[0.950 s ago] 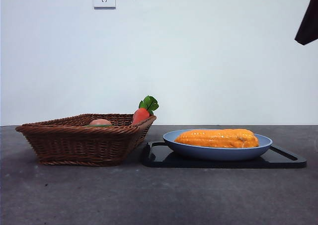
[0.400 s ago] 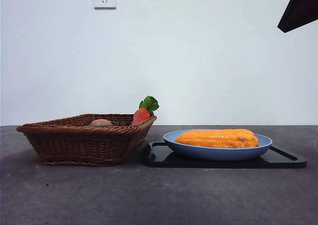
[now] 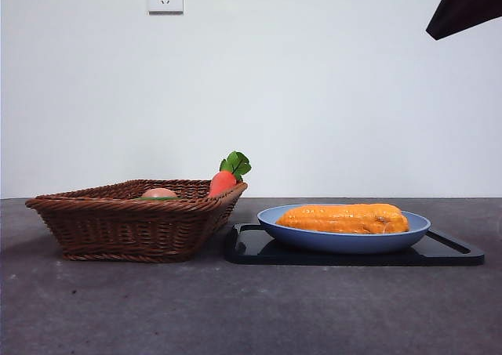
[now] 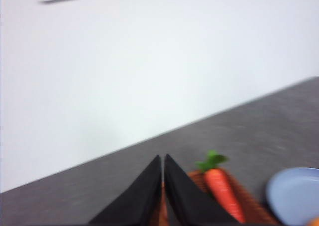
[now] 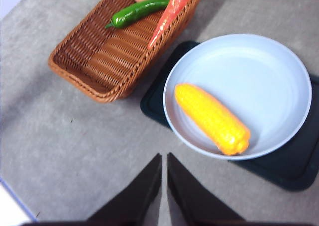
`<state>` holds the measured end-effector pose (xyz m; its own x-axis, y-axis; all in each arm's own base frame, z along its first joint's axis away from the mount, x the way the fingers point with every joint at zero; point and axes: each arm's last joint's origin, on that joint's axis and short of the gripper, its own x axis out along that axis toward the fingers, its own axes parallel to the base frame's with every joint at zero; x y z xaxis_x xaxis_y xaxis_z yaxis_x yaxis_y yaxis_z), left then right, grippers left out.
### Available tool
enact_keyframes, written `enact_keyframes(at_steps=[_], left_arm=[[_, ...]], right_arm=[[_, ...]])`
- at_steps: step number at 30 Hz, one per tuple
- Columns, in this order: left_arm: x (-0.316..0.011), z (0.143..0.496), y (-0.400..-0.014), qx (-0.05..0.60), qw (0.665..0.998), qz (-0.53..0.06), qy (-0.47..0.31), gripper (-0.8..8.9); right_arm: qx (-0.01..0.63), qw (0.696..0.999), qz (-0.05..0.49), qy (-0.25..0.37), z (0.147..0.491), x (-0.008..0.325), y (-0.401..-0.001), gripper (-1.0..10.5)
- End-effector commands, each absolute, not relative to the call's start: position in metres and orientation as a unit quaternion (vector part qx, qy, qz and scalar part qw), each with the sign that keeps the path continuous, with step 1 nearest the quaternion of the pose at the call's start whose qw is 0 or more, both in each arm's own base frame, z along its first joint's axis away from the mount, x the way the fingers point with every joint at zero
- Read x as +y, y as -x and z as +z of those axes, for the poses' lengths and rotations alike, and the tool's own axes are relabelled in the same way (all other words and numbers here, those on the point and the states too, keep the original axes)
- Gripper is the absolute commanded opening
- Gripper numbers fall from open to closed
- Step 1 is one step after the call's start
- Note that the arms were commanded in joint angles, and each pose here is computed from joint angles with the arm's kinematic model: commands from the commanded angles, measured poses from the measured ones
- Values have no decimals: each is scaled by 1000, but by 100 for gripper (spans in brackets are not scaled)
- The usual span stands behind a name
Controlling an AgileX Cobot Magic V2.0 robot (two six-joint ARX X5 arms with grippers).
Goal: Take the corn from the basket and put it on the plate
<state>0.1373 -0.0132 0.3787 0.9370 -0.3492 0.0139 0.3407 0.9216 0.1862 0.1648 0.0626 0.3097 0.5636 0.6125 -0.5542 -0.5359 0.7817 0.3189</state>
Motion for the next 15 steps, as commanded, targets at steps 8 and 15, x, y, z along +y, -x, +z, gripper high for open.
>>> enact_keyframes(at_steps=[8, 15], left_arm=[[0, 268, -103, -15, 991, -89, -95, 8], [0, 204, -96, 11, 993, -81, -81, 8]], right_arm=[[312, 889, 332, -52, 315, 64, -168, 2], [312, 889, 332, -52, 315, 64, -168, 2]])
